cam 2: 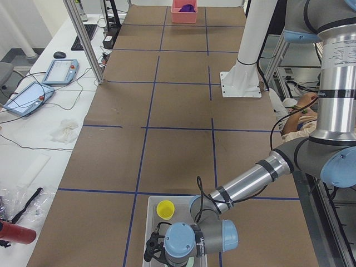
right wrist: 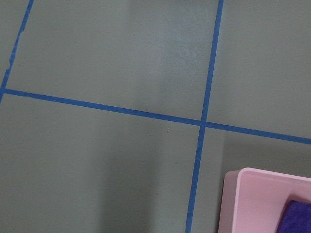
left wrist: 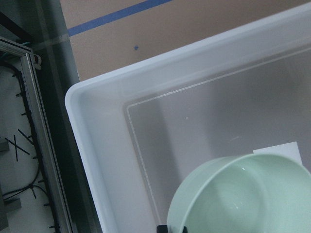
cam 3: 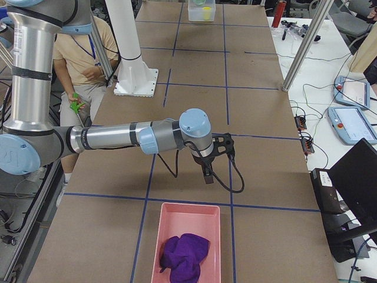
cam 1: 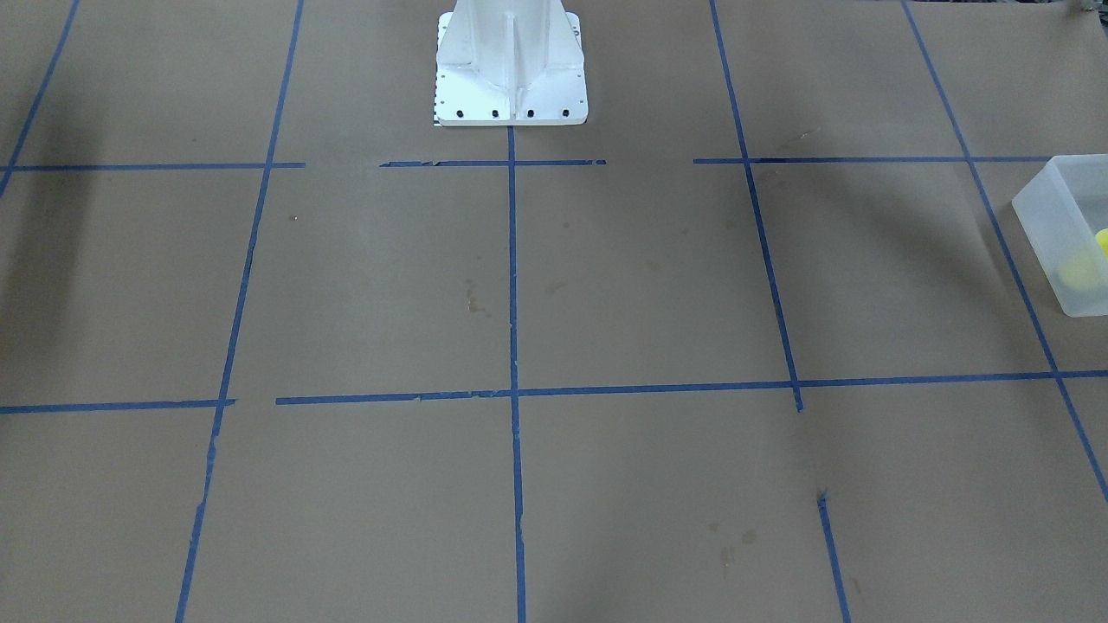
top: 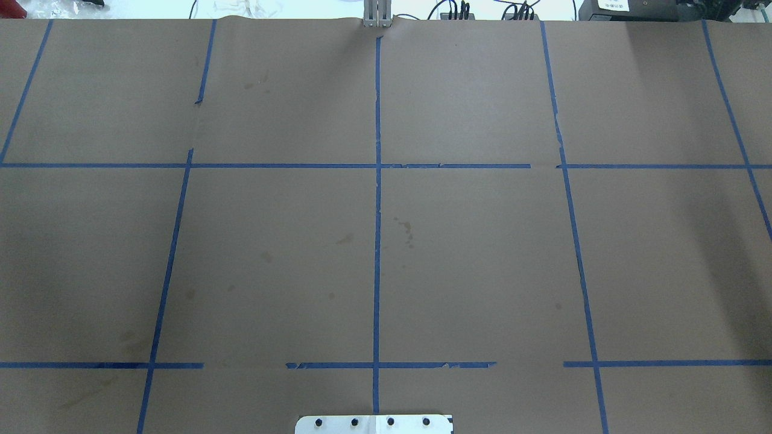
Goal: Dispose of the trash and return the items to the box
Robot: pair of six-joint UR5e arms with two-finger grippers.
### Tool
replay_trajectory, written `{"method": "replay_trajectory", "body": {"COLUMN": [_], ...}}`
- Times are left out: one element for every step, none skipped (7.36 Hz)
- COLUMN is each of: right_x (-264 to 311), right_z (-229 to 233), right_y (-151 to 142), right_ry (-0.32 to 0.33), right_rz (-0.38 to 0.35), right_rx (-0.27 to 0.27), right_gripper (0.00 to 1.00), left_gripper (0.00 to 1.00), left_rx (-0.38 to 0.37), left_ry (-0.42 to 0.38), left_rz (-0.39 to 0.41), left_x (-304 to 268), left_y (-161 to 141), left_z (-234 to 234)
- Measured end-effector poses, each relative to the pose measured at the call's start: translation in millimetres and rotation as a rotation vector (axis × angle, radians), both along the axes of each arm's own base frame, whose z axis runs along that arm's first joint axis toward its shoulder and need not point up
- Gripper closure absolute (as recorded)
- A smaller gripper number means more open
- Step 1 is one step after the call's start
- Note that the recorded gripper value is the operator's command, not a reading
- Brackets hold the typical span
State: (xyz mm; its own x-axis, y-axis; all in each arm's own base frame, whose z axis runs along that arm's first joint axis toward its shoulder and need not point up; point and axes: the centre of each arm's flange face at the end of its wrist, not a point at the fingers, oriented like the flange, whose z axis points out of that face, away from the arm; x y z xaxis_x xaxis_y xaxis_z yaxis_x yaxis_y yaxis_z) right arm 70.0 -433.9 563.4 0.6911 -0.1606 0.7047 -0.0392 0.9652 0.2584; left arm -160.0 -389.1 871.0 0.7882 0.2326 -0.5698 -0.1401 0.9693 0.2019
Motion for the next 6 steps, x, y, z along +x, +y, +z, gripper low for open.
{"method": "replay_trajectory", "body": {"right_x": [0,0,-1,-1,-2,-4], "right_z": [-2,-5,-9,-12,-14,-14], "right_y": [2,6,11,16,19,21], "right_ry": [-0.001,-0.003,-0.005,-0.008,-0.009,-0.011], "right_rz": [0.0,0.001,0.004,0.009,0.01,0.006], "right_rx": [0.002,0.006,0.007,0.004,0.002,0.0], "right_gripper": [0.0,0.0,0.0,0.0,0.0,0.0], "left_gripper": [0.0,0.0,0.0,0.0,0.0,0.0], "left_rx": [0.018,0.041,0.068,0.092,0.109,0.109], "left_ry": [0.01,0.017,0.043,0.093,0.141,0.182], "left_rz": [-0.041,-0.099,-0.147,-0.162,-0.169,-0.181], "left_x": [-1,-4,1,23,53,85], "left_y": [-12,-30,-48,-69,-87,-100], "left_z": [-22,-55,-95,-139,-187,-237]}}
